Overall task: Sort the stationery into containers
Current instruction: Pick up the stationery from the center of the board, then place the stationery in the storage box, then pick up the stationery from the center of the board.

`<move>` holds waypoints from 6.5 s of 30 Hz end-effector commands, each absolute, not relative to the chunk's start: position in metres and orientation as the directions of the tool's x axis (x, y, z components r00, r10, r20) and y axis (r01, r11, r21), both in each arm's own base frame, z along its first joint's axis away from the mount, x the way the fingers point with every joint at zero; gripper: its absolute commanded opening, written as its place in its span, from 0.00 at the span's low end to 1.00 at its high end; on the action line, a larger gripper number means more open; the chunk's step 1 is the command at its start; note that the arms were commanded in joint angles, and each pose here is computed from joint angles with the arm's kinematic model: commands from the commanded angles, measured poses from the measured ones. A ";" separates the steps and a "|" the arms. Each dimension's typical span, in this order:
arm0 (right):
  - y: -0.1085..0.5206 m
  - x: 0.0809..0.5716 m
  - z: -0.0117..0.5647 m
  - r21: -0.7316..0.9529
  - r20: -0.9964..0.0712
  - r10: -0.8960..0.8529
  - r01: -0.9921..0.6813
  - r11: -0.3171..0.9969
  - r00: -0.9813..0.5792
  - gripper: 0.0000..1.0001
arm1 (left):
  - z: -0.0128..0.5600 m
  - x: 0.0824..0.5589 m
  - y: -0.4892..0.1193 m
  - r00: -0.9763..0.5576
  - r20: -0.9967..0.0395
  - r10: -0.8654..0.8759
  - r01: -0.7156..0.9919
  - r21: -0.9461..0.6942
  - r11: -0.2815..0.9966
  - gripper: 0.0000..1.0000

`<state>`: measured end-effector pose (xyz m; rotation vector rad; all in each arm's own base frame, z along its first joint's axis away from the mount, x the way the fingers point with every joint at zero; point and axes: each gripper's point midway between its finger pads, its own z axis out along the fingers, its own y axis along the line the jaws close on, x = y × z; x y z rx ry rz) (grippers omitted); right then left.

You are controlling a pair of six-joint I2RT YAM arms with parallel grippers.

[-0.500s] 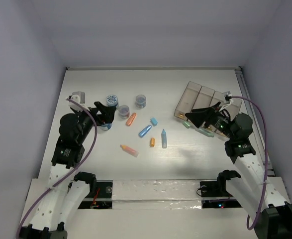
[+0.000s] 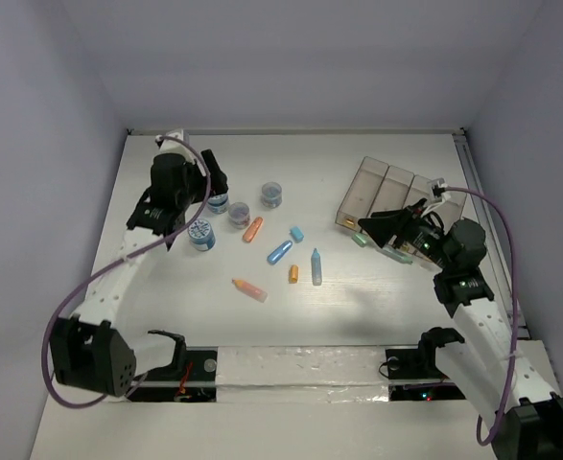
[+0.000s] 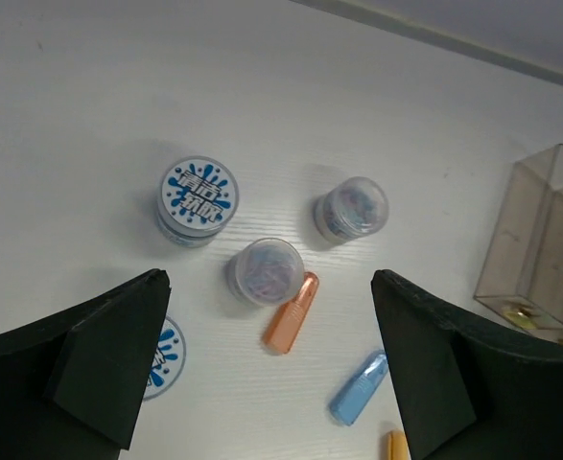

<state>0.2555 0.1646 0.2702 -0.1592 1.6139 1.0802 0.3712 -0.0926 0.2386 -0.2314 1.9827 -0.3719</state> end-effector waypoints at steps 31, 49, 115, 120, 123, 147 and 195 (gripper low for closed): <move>0.184 0.249 0.278 0.511 -0.859 0.365 -0.664 0.546 -0.360 0.83 | 0.114 0.472 -0.081 -0.690 -0.724 -0.025 -0.130 0.090 0.987 0.78; 0.178 0.255 0.274 0.510 -0.860 0.365 -0.629 0.587 -0.356 0.82 | 0.099 0.475 -0.078 -0.709 -0.704 -0.046 -0.151 0.087 0.985 0.36; 0.079 0.268 0.288 0.521 -0.850 0.526 -0.204 0.829 -0.032 0.91 | 0.226 0.503 -0.511 -0.302 -0.947 -0.106 0.593 -0.274 0.757 0.22; 0.079 0.268 0.289 0.521 -0.849 0.527 -0.207 0.828 -0.030 0.92 | 0.209 0.500 -0.517 -0.311 -0.947 -0.076 0.602 -0.258 0.756 0.23; 0.080 0.268 0.288 0.519 -0.851 0.525 -0.210 0.828 -0.033 0.94 | 0.203 0.498 -0.520 -0.311 -0.948 -0.065 0.598 -0.248 0.762 0.25; 0.082 0.268 0.289 0.516 -0.853 0.521 -0.220 0.828 -0.039 0.96 | 0.208 0.489 -0.527 -0.262 -0.964 -0.049 0.579 -0.197 0.791 0.81; 0.126 0.279 0.263 0.502 -0.865 0.451 -0.369 0.782 -0.221 1.00 | 0.122 0.339 -0.046 -0.366 -0.813 -0.452 -0.371 -0.318 0.873 0.99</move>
